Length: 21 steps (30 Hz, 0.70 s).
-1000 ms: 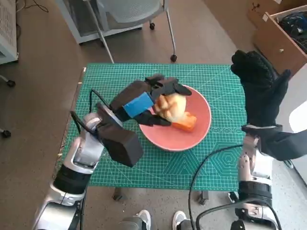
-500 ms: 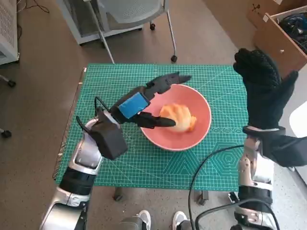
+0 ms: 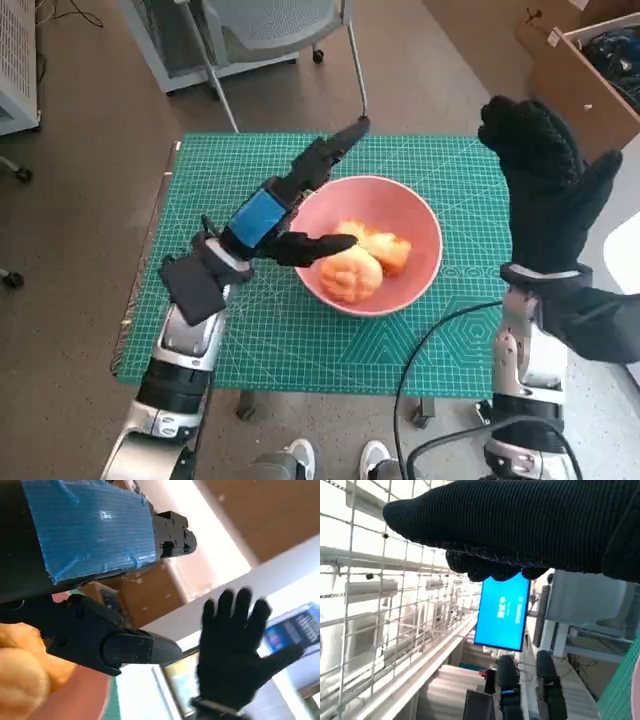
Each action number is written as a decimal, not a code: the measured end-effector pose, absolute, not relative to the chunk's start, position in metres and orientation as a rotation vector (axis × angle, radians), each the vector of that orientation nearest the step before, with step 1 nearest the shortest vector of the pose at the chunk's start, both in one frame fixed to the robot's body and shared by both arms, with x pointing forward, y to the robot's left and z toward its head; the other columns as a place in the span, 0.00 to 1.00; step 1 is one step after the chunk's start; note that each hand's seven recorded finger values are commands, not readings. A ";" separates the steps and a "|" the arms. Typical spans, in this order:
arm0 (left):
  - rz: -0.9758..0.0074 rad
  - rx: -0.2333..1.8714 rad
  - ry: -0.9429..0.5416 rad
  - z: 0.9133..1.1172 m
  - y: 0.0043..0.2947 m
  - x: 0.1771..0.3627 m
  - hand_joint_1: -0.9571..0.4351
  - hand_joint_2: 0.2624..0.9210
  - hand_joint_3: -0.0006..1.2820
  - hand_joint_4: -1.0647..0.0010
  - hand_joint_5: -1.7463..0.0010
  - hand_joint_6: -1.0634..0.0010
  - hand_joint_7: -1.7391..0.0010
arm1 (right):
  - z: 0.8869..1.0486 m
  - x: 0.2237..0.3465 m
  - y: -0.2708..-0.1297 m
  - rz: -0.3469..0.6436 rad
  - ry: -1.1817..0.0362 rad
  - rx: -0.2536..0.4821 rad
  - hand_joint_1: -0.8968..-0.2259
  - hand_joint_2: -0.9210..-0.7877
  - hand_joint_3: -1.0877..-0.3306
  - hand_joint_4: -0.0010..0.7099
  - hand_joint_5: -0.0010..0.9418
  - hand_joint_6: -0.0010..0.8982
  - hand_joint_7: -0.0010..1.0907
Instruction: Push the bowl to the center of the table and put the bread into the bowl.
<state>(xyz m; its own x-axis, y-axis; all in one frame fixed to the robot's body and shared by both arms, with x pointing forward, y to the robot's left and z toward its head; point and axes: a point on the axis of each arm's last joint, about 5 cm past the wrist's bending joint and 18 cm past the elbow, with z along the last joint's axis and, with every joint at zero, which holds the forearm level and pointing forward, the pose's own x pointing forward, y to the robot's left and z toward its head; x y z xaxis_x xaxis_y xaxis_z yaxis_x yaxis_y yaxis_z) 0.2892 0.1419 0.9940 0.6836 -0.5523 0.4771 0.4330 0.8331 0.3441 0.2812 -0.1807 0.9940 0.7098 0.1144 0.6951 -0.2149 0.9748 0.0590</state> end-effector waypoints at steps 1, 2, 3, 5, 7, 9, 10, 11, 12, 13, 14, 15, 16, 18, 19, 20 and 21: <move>-0.544 0.192 -0.611 0.996 0.143 0.289 0.20 1.00 0.30 0.98 0.99 1.00 0.87 | 0.994 0.281 -0.181 0.184 -0.762 0.138 0.48 0.00 0.59 0.41 0.00 0.10 0.48; -0.529 0.172 -0.621 0.998 0.144 0.288 0.21 1.00 0.30 0.98 0.99 1.00 0.87 | 0.994 0.281 -0.181 0.185 -0.765 0.137 0.48 0.00 0.59 0.41 0.00 0.10 0.48; -0.515 0.155 -0.631 1.000 0.144 0.287 0.21 1.00 0.31 0.97 0.99 1.00 0.86 | 0.994 0.281 -0.181 0.186 -0.766 0.136 0.48 0.00 0.59 0.41 0.00 0.10 0.48; -0.494 0.111 -0.649 1.003 0.145 0.286 0.21 1.00 0.31 0.97 0.99 1.00 0.85 | 0.994 0.281 -0.181 0.189 -0.768 0.134 0.48 0.00 0.59 0.41 0.00 0.10 0.48; -0.476 0.064 -0.665 1.007 0.145 0.285 0.21 1.00 0.31 0.97 0.99 1.00 0.84 | 0.994 0.281 -0.181 0.191 -0.769 0.132 0.48 0.00 0.59 0.41 0.00 0.09 0.48; -0.463 0.019 -0.679 1.009 0.146 0.285 0.21 1.00 0.31 0.97 0.99 1.00 0.83 | 0.994 0.282 -0.181 0.196 -0.770 0.129 0.48 0.00 0.59 0.42 0.00 0.09 0.48; -0.457 -0.005 -0.686 1.009 0.146 0.284 0.21 1.00 0.31 0.97 0.99 1.00 0.82 | 0.995 0.282 -0.182 0.198 -0.771 0.127 0.48 0.00 0.59 0.42 0.00 0.08 0.48; -0.448 -0.028 -0.693 1.010 0.147 0.283 0.21 1.00 0.31 0.97 0.99 1.00 0.81 | 0.995 0.282 -0.182 0.200 -0.772 0.126 0.48 0.00 0.59 0.42 0.01 0.08 0.48; -0.439 -0.049 -0.701 1.011 0.147 0.283 0.22 1.00 0.31 0.97 0.99 1.00 0.81 | 0.995 0.282 -0.182 0.201 -0.773 0.125 0.48 0.00 0.59 0.42 0.01 0.08 0.48; -0.431 -0.072 -0.709 1.012 0.147 0.282 0.22 1.00 0.32 0.97 0.99 1.00 0.80 | 0.995 0.282 -0.182 0.201 -0.773 0.123 0.48 0.00 0.59 0.42 0.01 0.08 0.48; -0.424 -0.085 -0.715 1.012 0.147 0.282 0.22 1.00 0.32 0.97 0.99 1.00 0.80 | 0.995 0.282 -0.182 0.201 -0.774 0.122 0.48 0.00 0.59 0.42 0.01 0.08 0.48; -0.417 -0.097 -0.720 1.013 0.148 0.282 0.23 1.00 0.32 0.97 0.99 1.00 0.79 | 0.996 0.282 -0.182 0.201 -0.775 0.121 0.48 0.00 0.59 0.42 0.01 0.08 0.48; -0.411 -0.105 -0.724 1.014 0.148 0.281 0.23 1.00 0.32 0.97 0.99 1.00 0.78 | 0.996 0.282 -0.182 0.201 -0.775 0.120 0.48 0.00 0.59 0.42 0.01 0.08 0.48; -0.401 -0.125 -0.729 1.015 0.149 0.281 0.23 1.00 0.32 0.96 0.99 1.00 0.77 | 0.997 0.282 -0.183 0.202 -0.776 0.117 0.48 0.00 0.58 0.42 0.01 0.08 0.48; -0.397 -0.135 -0.731 1.015 0.149 0.280 0.24 1.00 0.32 0.96 0.99 1.00 0.77 | 0.997 0.282 -0.183 0.203 -0.777 0.115 0.48 0.00 0.58 0.42 0.01 0.08 0.48; -0.394 -0.140 -0.733 1.015 0.149 0.280 0.24 1.00 0.32 0.96 0.99 1.00 0.77 | 0.997 0.282 -0.183 0.203 -0.777 0.113 0.48 0.00 0.58 0.42 0.01 0.08 0.48; -0.391 -0.145 -0.734 1.015 0.149 0.280 0.24 1.00 0.32 0.96 0.99 1.00 0.77 | 0.998 0.282 -0.183 0.204 -0.778 0.111 0.48 0.00 0.58 0.42 0.01 0.08 0.48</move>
<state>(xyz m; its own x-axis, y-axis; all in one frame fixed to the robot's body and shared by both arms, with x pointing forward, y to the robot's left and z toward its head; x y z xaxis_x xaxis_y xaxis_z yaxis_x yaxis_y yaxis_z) 0.2803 0.1491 1.0151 0.6741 -0.2964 0.6765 0.3963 0.9181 0.0073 0.2825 -0.1832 0.9981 0.6941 0.1413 0.7059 -0.2229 0.9745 0.0241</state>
